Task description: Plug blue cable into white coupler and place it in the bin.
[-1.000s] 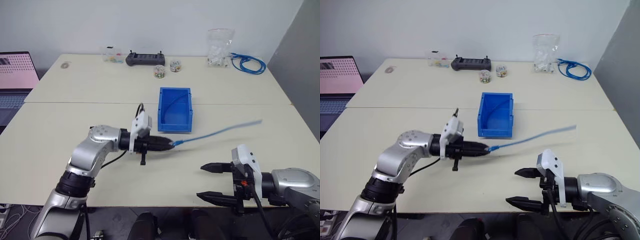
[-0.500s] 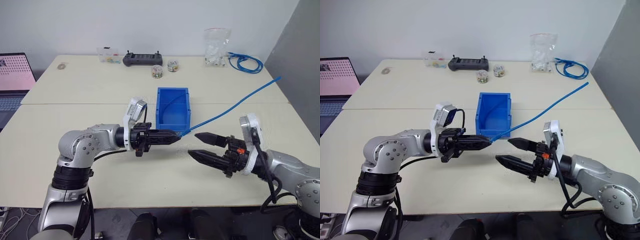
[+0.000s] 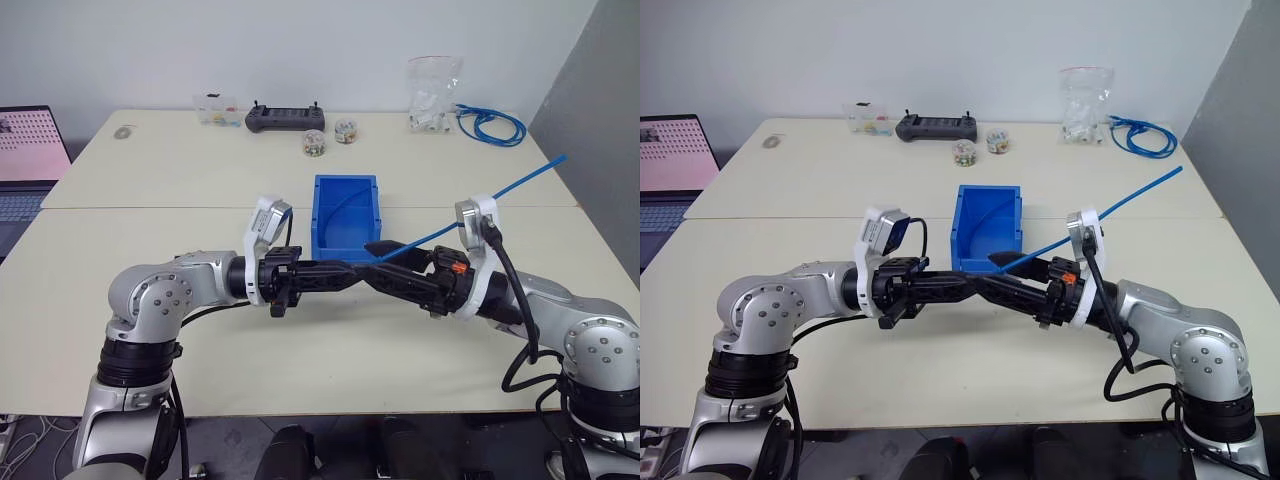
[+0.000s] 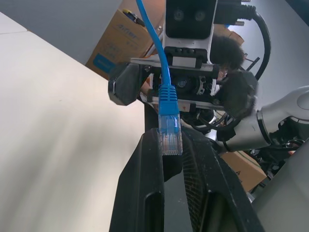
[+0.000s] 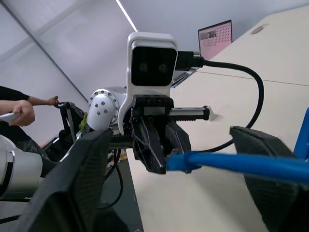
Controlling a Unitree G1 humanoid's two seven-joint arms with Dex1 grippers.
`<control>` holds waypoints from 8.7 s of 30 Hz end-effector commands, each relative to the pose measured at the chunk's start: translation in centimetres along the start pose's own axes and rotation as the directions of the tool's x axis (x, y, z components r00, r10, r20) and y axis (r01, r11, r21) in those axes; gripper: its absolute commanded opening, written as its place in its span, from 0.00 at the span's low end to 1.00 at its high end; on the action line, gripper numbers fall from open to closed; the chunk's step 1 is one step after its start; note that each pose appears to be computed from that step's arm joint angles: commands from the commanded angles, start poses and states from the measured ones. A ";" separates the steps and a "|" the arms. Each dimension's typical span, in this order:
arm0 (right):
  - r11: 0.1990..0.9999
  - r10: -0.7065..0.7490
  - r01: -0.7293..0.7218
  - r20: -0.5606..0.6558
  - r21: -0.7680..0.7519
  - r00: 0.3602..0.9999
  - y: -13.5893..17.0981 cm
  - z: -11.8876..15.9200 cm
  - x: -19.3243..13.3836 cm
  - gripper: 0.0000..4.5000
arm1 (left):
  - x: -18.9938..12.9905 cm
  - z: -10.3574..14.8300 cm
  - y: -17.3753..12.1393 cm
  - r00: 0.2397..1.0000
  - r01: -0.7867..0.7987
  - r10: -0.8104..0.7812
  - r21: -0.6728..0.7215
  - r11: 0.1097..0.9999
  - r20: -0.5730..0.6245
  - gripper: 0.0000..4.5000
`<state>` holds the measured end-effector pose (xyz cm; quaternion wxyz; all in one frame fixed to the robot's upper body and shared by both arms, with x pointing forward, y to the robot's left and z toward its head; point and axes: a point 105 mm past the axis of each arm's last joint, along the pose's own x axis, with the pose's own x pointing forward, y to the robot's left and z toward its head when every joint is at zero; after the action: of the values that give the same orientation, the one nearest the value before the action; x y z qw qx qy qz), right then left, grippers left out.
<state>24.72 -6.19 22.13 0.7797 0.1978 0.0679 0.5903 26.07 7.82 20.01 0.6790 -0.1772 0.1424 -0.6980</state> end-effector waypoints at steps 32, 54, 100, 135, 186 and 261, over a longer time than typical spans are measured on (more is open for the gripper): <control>0.998 0.049 -0.050 -0.028 -0.044 0.998 0.3 0.4 0.0 0.02 | -0.8 0.8 -1.4 1.000 0.010 -0.011 0.045 0.999 0.012 0.54; 0.981 -0.141 0.128 -0.084 -0.148 0.986 -5.2 -0.6 -1.9 0.02 | -14.2 -4.5 4.6 0.348 -0.930 0.910 0.207 0.305 0.224 1.00; 0.982 -0.098 0.076 -0.116 -0.175 0.988 -4.7 -1.2 -0.5 0.02 | -23.5 -5.4 12.4 -0.124 -0.983 0.983 0.117 -0.140 0.134 0.33; 0.860 -0.105 -0.093 -0.351 -0.502 0.930 -2.6 -6.3 1.2 0.02 | -2.5 -11.1 7.9 0.751 0.090 0.268 0.496 0.864 -0.603 0.18; 0.875 -0.014 -0.319 -0.679 -0.363 0.734 -4.3 -11.5 4.1 0.02 | -1.8 -10.5 8.2 0.731 0.024 0.331 0.508 0.861 -0.596 0.18; 0.821 -0.448 0.253 -0.302 -0.513 0.842 -15.7 7.9 -1.0 0.67 | -8.2 3.2 5.7 0.646 -0.633 0.757 0.621 0.462 0.095 1.00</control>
<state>42.56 -11.88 21.45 0.8830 -0.1122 0.1458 0.4319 32.57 15.02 18.11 0.8977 0.1952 0.0588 -0.3907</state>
